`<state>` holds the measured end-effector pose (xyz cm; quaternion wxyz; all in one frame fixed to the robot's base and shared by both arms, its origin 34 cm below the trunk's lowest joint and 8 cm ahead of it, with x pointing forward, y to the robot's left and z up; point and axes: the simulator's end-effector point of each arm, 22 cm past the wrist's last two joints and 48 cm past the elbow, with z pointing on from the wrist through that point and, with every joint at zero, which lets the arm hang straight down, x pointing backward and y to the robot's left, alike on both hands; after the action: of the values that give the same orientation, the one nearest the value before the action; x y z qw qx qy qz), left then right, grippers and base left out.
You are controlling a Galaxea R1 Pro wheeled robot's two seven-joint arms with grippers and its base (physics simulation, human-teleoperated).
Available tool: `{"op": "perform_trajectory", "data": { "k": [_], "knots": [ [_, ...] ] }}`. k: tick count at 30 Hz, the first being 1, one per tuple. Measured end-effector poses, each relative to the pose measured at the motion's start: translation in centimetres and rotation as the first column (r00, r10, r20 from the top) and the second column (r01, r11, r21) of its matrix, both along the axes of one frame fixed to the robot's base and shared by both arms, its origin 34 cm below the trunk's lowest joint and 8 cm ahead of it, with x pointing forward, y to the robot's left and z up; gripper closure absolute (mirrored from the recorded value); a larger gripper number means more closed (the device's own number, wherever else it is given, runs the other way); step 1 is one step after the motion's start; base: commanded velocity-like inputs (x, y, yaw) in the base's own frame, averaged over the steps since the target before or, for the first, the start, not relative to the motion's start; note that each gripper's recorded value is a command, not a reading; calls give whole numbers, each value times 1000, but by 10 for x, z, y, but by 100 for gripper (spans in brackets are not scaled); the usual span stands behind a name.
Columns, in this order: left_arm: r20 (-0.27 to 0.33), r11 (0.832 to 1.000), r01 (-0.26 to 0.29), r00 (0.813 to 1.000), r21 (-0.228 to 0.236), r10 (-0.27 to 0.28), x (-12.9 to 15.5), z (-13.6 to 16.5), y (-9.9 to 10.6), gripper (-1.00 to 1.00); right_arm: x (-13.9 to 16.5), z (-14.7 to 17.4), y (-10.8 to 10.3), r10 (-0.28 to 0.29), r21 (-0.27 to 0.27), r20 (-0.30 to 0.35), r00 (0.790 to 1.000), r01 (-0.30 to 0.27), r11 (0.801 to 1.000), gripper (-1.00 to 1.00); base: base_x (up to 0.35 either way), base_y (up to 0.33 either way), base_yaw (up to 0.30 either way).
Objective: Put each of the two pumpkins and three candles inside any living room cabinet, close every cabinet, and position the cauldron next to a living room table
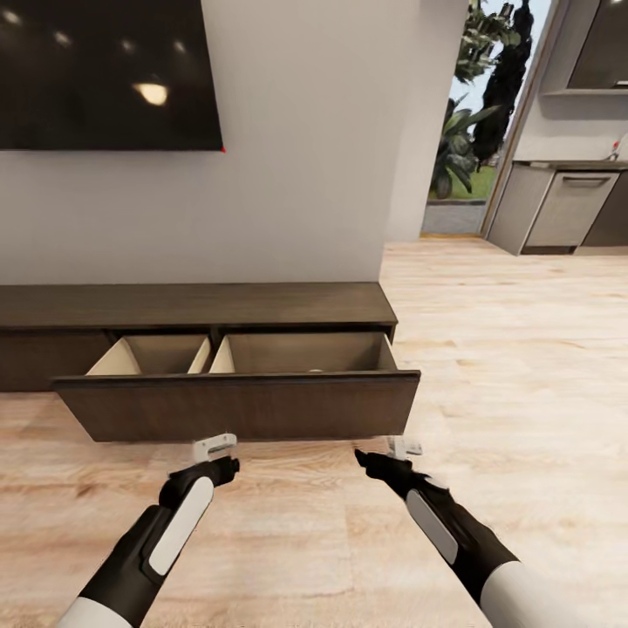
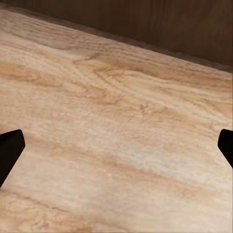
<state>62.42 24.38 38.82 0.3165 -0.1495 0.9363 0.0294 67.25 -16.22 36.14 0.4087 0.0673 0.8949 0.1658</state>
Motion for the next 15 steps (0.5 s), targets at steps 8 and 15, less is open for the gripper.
{"op": "perform_trajectory", "data": {
  "k": [8,15],
  "knots": [
    [16,999,5,1000,40,-6,-6,-34,-10,-100,-20,-54,-17,-90,-37,7,996,90,995,-100,0,0,0],
    [50,998,-28,998,60,25,-12,-63,-8,-100,-29,-76,-28,-136,-59,18,991,137,989,-100,0,0,0]
  ]
}}
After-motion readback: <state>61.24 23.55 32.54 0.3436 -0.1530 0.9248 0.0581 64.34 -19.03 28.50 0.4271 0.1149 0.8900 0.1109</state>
